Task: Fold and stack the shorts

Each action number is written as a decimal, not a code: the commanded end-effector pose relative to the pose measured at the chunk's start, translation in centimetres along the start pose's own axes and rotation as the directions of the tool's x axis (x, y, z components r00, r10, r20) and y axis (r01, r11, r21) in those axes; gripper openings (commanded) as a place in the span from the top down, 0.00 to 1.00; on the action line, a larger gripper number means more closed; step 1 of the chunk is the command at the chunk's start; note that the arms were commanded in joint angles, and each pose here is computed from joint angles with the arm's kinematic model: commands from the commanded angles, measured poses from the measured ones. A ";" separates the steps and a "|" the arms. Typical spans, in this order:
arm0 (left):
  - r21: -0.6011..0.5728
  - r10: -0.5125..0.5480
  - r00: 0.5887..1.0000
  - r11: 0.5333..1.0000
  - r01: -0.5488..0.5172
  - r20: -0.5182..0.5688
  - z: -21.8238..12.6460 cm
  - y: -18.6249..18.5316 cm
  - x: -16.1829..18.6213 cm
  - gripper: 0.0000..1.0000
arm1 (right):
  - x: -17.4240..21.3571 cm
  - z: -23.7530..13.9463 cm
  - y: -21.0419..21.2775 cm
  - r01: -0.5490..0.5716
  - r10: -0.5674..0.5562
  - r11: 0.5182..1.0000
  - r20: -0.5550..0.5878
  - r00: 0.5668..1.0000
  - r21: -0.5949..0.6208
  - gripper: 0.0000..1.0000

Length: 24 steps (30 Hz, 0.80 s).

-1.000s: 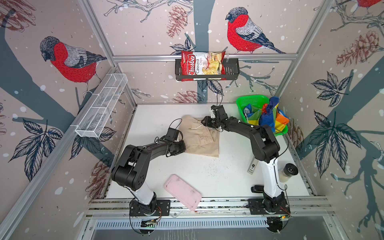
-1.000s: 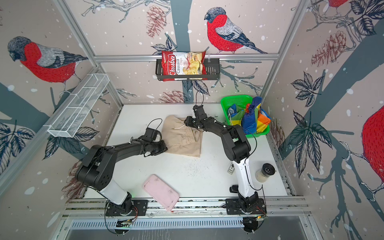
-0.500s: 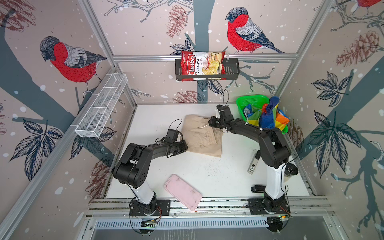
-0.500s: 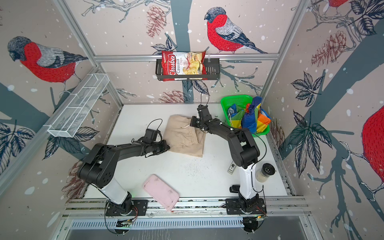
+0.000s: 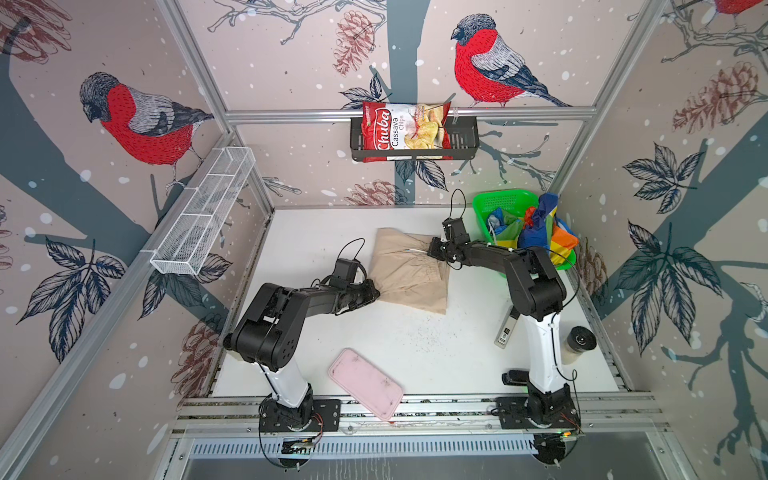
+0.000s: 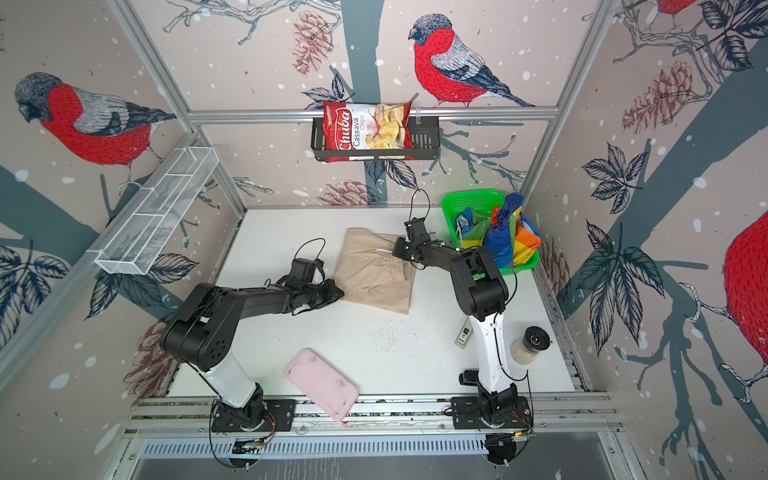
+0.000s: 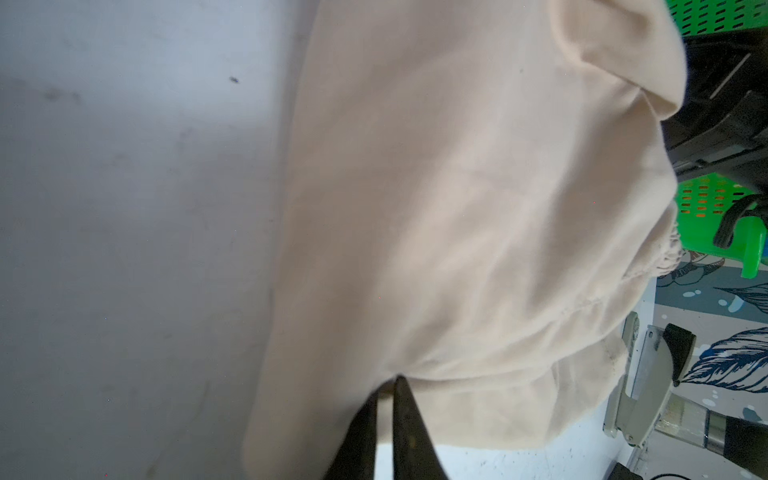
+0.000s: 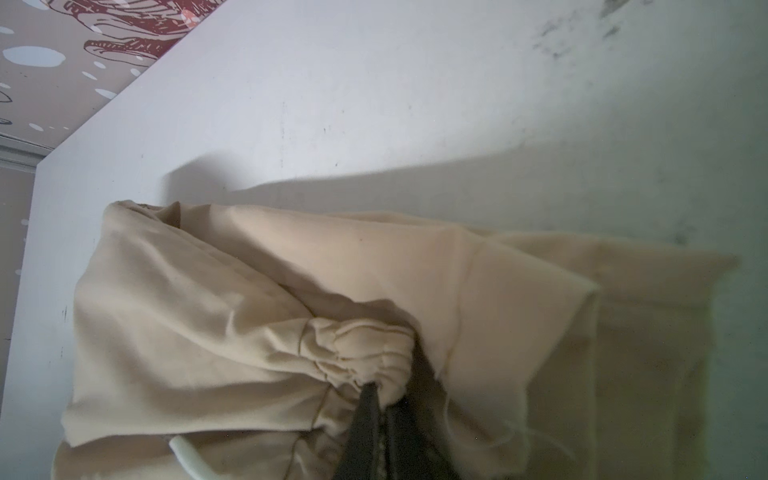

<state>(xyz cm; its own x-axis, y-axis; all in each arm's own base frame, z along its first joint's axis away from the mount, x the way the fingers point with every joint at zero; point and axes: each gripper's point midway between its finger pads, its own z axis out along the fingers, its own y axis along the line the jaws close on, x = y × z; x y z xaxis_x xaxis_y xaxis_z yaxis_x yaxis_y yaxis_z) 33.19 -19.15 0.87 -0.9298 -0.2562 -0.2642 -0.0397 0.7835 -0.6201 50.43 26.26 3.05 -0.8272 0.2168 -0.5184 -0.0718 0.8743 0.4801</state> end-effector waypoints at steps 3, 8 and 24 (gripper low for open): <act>-0.201 -0.144 0.973 0.974 0.107 -0.178 -0.4 4.9 6.6 0.88 | -2.7 -1.1 -0.8 0.036 -0.040 0.996 0.052 0.998 0.077 0.92; -0.130 -0.063 0.993 0.990 0.050 -0.096 -2.2 0.9 5.2 0.57 | -7.0 -5.5 2.6 0.097 -0.104 0.994 0.130 0.986 0.059 0.79; -0.151 0.012 0.925 0.987 0.049 0.380 -12.7 -2.0 -4.2 0.34 | -3.7 -10.9 13.7 0.309 -0.304 0.951 0.149 0.941 -0.006 0.52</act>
<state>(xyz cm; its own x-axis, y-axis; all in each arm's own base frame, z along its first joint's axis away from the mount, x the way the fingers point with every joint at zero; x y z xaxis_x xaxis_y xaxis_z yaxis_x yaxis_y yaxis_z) 31.65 -13.84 12.67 -0.7474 -0.4301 -0.5064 -0.0999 0.8263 -0.5544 47.81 30.83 19.86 -0.6608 0.0782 -0.7464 -0.2690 0.9038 0.3329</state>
